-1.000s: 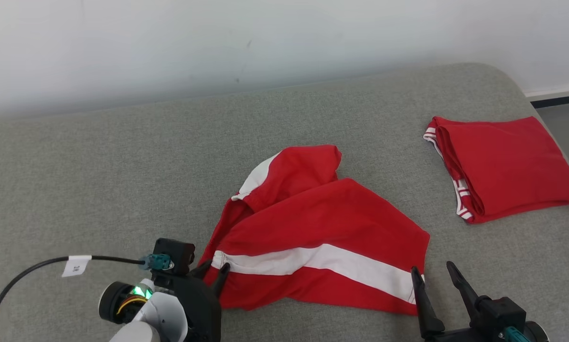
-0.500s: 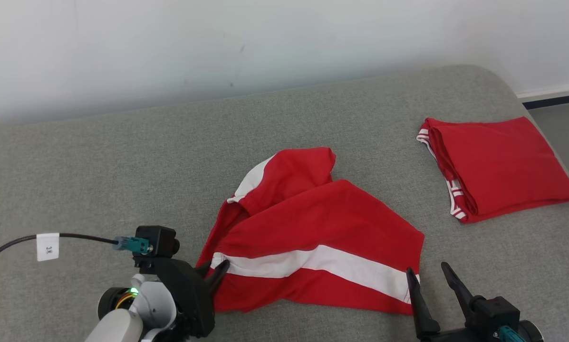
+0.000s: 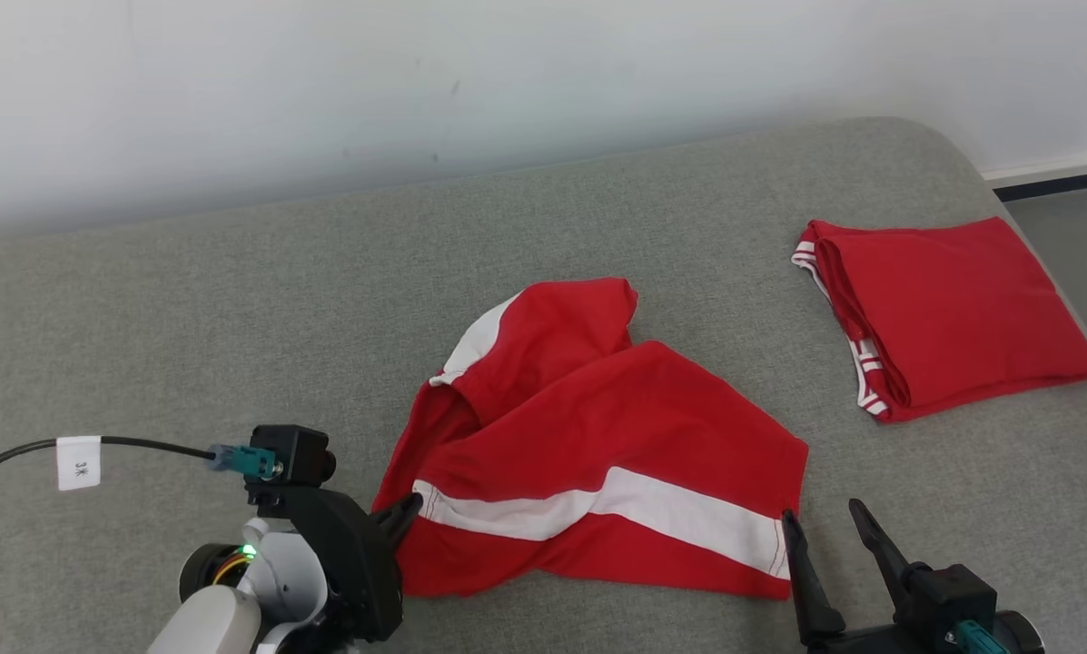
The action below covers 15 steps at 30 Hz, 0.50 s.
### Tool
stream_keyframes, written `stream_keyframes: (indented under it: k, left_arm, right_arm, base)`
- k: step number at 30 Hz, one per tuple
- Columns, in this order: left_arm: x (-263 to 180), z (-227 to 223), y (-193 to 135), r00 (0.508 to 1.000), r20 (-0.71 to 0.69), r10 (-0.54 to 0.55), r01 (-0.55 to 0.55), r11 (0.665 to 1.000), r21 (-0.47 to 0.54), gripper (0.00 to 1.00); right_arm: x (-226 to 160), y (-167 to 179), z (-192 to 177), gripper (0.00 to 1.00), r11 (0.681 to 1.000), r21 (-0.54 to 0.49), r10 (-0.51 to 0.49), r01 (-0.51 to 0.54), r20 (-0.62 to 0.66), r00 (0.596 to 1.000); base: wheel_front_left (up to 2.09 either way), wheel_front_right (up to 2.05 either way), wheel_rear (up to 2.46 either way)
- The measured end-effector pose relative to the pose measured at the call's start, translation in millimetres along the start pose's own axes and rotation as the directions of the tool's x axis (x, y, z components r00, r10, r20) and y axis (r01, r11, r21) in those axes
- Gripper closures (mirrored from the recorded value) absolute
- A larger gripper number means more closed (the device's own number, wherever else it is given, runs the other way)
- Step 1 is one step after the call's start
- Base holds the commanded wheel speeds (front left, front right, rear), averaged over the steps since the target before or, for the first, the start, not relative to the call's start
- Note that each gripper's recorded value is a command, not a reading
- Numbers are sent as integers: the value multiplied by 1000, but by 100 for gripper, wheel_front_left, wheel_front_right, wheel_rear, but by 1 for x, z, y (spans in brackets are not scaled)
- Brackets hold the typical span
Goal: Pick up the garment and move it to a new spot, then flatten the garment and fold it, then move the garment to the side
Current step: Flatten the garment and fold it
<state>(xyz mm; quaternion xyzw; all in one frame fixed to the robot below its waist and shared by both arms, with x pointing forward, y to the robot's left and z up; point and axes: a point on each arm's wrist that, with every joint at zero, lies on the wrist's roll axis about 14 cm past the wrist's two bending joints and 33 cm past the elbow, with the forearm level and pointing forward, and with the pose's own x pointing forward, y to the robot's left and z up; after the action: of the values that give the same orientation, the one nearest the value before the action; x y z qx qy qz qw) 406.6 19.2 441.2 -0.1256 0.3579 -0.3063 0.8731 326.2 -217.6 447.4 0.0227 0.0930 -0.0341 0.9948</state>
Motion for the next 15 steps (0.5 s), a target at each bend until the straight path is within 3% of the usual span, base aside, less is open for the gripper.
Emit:
stream_keyframes:
  k: [4, 9, 15]
  left_arm:
    - [-6, 13, 4, 998, 61, 5, -5, 1000, -5, 100]
    - [-22, 18, 27, 992, 111, 62, -57, 997, -47, 100]
    - [-33, 12, 39, 988, 124, 89, -79, 994, -82, 100]
  right_arm:
    - [4, 3, -1, 0, 1000, -5, 12, -12, -20, 1000]
    - [1, 8, -31, 0, 1000, 19, 26, -22, -212, 977]
    - [0, 3, -38, 0, 999, 43, 17, -3, -310, 951]
  base:
    - [0, 0, 0]
    - [0, 0, 0]
    - [0, 0, 0]
